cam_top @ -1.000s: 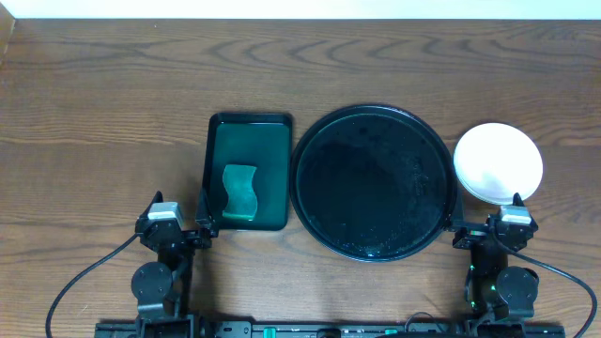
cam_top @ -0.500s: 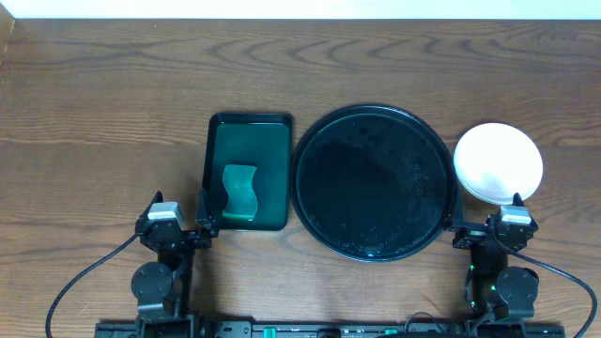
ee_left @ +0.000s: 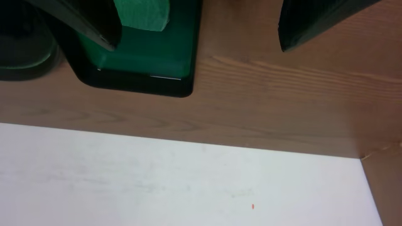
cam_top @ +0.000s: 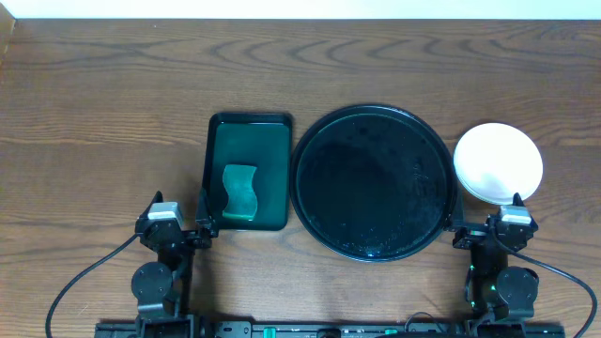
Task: Clean dirty plates on tray and stack at the side
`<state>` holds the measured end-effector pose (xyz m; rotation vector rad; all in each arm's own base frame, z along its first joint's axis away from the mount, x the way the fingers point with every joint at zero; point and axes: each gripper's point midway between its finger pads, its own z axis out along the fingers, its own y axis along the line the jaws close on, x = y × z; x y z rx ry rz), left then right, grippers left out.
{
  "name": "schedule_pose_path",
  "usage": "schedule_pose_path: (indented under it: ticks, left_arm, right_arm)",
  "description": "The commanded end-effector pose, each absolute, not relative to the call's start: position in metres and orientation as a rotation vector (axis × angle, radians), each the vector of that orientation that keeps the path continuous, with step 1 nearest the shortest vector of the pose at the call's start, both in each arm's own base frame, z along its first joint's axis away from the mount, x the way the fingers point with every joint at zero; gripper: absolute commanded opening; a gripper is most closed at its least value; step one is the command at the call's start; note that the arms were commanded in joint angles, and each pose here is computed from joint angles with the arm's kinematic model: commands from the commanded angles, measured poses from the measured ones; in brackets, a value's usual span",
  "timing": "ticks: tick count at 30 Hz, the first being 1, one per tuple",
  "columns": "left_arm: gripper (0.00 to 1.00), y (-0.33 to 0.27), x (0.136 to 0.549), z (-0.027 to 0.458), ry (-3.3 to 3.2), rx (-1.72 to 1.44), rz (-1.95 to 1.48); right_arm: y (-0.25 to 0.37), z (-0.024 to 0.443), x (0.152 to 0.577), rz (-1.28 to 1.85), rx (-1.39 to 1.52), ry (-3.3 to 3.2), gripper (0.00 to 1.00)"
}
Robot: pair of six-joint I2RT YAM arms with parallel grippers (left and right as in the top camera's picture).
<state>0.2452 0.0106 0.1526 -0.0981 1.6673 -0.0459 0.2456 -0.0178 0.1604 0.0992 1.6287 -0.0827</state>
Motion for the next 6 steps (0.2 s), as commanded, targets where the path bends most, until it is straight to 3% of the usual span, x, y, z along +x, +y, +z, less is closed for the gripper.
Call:
schedule_pose_path:
  ticks: [1, 6]
  left_arm:
    - [0.8, 0.0017, 0.2441, 0.1393, 1.714, -0.048, -0.073]
    - [0.8, 0.0017, 0.2441, 0.1393, 1.714, -0.048, -0.073]
  right_arm:
    - [-0.0165, 0.1606, 0.2453, -0.071, 0.108, 1.626, 0.99]
    - [-0.0165, 0.1606, 0.2453, -0.071, 0.108, 1.626, 0.99]
